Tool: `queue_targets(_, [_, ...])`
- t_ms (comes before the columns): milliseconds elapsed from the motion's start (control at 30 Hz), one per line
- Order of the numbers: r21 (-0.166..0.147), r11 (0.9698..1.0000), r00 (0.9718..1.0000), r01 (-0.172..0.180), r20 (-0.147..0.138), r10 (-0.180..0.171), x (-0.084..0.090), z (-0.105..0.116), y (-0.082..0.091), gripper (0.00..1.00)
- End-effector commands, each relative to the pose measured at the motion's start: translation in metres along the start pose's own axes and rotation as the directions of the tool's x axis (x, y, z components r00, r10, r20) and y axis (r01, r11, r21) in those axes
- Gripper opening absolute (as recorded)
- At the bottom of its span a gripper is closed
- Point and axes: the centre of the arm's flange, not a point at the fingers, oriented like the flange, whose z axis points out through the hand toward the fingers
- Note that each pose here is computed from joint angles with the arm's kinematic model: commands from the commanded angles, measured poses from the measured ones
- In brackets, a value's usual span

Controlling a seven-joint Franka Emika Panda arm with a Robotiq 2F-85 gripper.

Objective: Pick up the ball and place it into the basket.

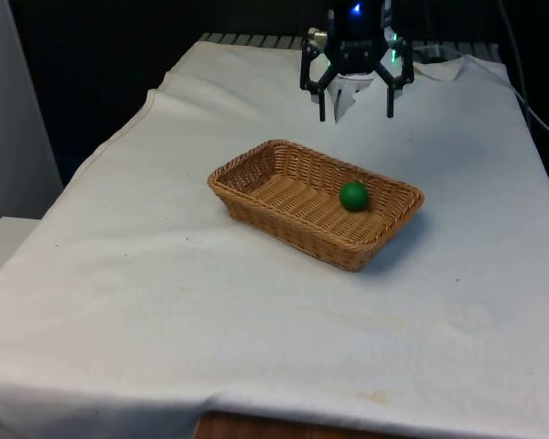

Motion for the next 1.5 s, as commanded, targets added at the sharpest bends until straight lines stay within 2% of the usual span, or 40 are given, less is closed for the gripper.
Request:
queue_targets(0, [-0.005,0.9998,0.9998,0.018,0.003,-0.018,-0.002,-0.004,0.001,1.0])
queue_targets(33, [-0.003,0.9995,0.9995,0.031,-0.001,-0.031,-0.002,-0.008,0.0,1.0])
queue_targets(67, [0.003,0.9998,0.9998,0.021,-0.006,-0.021,-0.001,-0.007,-0.001,1.0])
queue_targets(233, [-0.005,0.9971,0.9971,0.076,-0.004,-0.076,-0.003,-0.016,0.0,1.0])
queue_targets(333, [0.002,0.9965,0.9965,0.083,-0.009,-0.083,-0.002,-0.018,-0.001,1.0])
queue_targets(367, [-0.011,0.9949,0.995,0.1,-0.004,-0.1,-0.004,-0.019,0.0,1.0])
queue_targets(533, [-0.024,0.9902,0.9904,0.138,0.0,-0.138,-0.006,-0.022,0.0,1.0])
queue_targets(567, [-0.03,0.9879,0.9884,0.152,0.002,-0.152,-0.007,-0.023,0.0,1.0])
queue_targets(633, [-0.036,0.9853,0.986,0.167,0.005,-0.167,-0.008,-0.023,-0.001,1.0])
queue_targets(667, [-0.024,0.9867,0.987,0.161,0.0,-0.161,-0.007,-0.024,-0.003,1.0])
queue_targets(700, [-0.039,0.984,0.9848,0.174,0.006,-0.174,-0.008,-0.024,-0.001,1.0])
queue_targets(833, [-0.052,0.9784,0.9798,0.2,0.011,-0.2,-0.01,-0.025,-0.001,1.0])
queue_targets(867, [-0.059,0.975,0.9768,0.214,0.016,-0.214,-0.011,-0.025,-0.001,1.0])
queue_targets(967, [-0.069,0.9702,0.9727,0.232,0.022,-0.231,-0.012,-0.025,-0.001,1.0])
queue_targets(1000, [-0.054,0.9715,0.973,0.231,0.019,-0.23,-0.012,-0.025,-0.004,1.0])
queue_targets(1033, [-0.073,0.9681,0.9708,0.24,0.025,-0.238,-0.013,-0.024,-0.001,1.0])
queue_targets(1067, [-0.076,0.9664,0.9694,0.245,0.026,-0.244,-0.013,-0.025,-0.002,1.0])
queue_targets(1100, [-0.082,0.963,0.9665,0.257,0.032,-0.255,-0.015,-0.024,-0.002,1.0])
queue_targets(1167, [-0.088,0.9597,0.9637,0.267,0.036,-0.264,-0.015,-0.024,-0.004,1.0])
queue_targets(1267, [-0.099,0.9558,0.9608,0.277,0.045,-0.273,-0.016,-0.023,-0.004,1.0])
queue_targets(1300, [-0.078,0.9583,0.9614,0.275,0.038,-0.272,-0.016,-0.024,-0.006,1.0])
queue_targets(1333, [-0.102,0.9547,0.96,0.28,0.048,-0.276,-0.016,-0.023,-0.005,1.0])
queue_targets(1433, [-0.118,0.9516,0.9586,0.284,0.056,-0.279,-0.014,-0.023,-0.005,1.0])
queue_targets(1467, [-0.121,0.9518,0.9593,0.282,0.057,-0.277,-0.014,-0.024,-0.004,1.0])
